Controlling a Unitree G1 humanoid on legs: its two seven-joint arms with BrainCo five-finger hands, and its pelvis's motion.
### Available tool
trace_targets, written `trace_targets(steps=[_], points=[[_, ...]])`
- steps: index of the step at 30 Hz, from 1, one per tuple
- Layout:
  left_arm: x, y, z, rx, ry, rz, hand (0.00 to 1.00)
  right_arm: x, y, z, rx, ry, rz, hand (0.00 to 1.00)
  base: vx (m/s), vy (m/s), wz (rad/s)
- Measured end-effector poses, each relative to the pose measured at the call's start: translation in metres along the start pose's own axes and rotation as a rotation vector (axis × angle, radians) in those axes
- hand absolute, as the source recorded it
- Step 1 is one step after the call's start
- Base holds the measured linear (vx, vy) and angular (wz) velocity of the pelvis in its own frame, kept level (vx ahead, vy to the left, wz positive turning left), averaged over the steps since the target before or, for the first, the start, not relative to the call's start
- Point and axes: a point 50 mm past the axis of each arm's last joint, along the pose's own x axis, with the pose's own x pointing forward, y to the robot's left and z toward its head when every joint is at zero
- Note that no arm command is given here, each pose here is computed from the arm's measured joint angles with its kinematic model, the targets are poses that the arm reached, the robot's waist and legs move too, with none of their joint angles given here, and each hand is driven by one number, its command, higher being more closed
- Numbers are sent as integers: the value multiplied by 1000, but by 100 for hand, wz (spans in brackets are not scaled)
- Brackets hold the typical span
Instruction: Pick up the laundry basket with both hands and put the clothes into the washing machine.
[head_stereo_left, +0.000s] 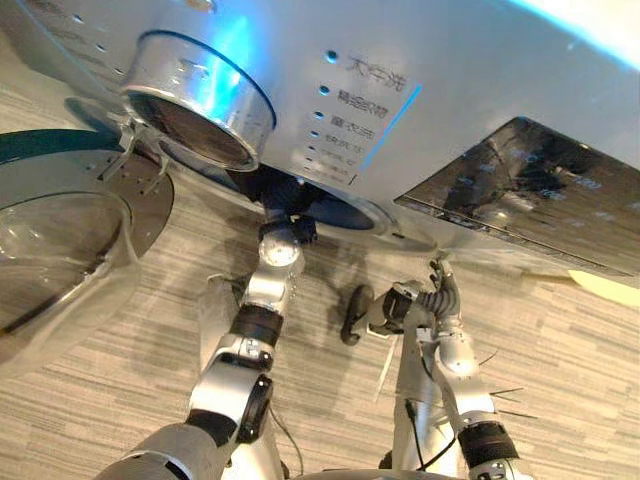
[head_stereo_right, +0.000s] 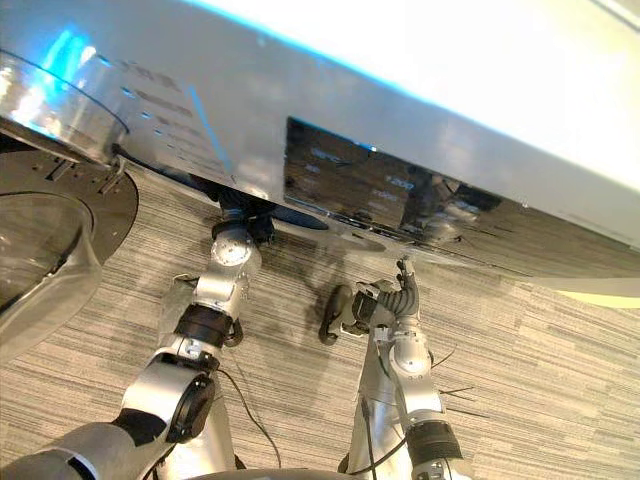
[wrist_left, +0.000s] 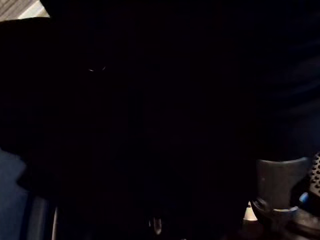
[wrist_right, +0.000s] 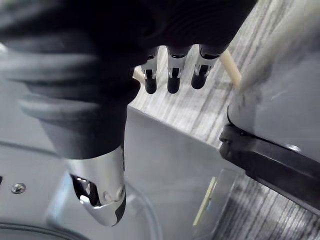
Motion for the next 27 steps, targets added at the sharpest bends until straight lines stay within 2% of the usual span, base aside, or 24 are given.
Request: trace_targets(steps=[1,2,7,13,16,20,23,27], points=[[3,1,2,24,-5,1,0,1,0,1,1,-4,-1,0,19,-38,-12],[9,2,6,81,-9,5,100,3,0,3,4,-13,5,0,33,-30,-16],[27,5,25,293,-42,-72,100,11,7,15,51,-58,67,0,39,-25,-10],[36,12,30,320,-23,-103,100,15,9,23,92,-83,93,0,29,-24,-2],[36,13,31,297,-22,-97,100,16,9,24,100,-86,97,0,28,-45,0],[37,12,35,154,-13,-79,100,16,9,25,104,-89,93,0,34,-42,1],[37,10,53,93,-86,-55,100,16,8,31,109,-113,79,0,37,-39,1],[40,10,90,96,-223,-13,100,16,7,36,110,-148,64,0,44,-45,1]])
